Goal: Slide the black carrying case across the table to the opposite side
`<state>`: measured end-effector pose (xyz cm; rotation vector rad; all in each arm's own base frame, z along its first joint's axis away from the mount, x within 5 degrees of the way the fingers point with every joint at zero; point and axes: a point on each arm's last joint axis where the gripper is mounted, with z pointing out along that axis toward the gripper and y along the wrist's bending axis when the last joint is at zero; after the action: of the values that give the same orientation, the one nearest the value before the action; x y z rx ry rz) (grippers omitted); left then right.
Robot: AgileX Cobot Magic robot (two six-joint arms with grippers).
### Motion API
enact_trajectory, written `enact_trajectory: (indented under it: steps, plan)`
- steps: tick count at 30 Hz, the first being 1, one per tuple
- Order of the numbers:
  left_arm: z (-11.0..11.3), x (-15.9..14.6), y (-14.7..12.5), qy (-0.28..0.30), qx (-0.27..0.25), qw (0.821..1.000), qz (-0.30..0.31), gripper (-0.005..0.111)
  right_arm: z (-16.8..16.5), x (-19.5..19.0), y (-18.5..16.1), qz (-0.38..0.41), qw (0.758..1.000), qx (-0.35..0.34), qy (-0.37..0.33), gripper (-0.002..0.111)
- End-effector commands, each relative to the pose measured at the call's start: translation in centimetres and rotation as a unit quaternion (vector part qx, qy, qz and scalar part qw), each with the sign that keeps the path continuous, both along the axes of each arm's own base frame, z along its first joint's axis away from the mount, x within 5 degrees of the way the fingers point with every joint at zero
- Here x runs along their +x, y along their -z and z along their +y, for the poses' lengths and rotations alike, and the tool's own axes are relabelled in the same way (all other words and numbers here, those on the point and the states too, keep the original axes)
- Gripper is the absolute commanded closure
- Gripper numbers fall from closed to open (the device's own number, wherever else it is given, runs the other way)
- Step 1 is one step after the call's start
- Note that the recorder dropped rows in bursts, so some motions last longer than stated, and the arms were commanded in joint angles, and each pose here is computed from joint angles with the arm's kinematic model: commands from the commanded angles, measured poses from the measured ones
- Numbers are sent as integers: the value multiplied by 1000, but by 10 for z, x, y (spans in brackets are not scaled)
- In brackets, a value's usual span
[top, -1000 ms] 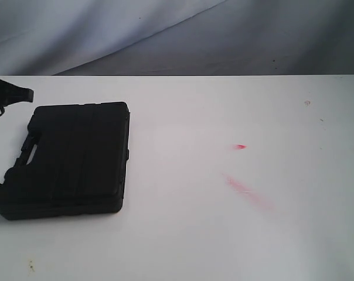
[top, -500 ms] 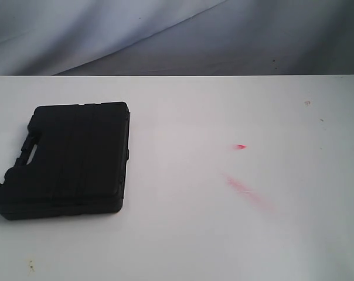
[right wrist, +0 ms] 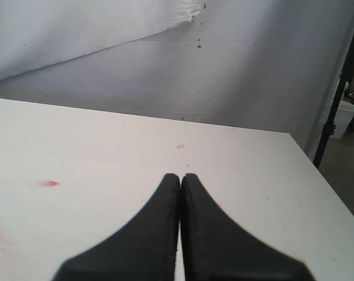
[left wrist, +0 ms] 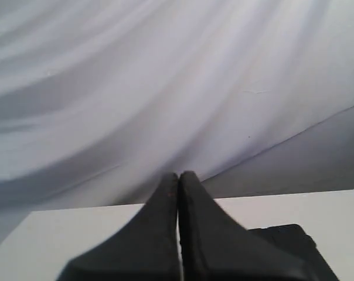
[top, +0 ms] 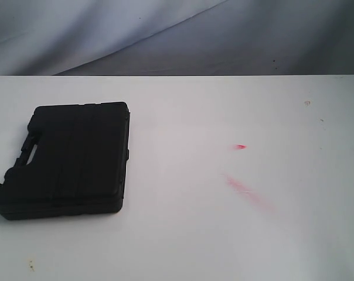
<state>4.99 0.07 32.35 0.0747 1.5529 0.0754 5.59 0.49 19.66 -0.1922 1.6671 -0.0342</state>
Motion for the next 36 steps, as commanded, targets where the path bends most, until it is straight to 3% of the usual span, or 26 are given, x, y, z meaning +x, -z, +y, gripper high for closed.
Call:
enact_trajectory:
  steps: [1,6,13,18,23,28,36]
  plan:
    - [-2,-16,2,16,-29,999,-28,107,0,0,1,0,1000,5,4,108]
    - [-1,-36,7,15,-23,999,-41,107,0,0,1,0,1000,5,4,108]
    - [-2,-35,16,18,-18,1000,2,107,0,0,1,0,1000,5,4,108]
    - [-5,-30,23,34,-50,998,-1,107,0,0,1,0,1000,5,4,108]
    - [-7,-14,52,44,-99,994,0,107,0,0,1,0,1000,5,4,108]
    - [-5,0,92,31,-105,994,10,107,0,0,1,0,1000,5,4,108]
    - [-3,6,114,18,-106,994,-14,107,0,0,1,0,1000,5,4,108]
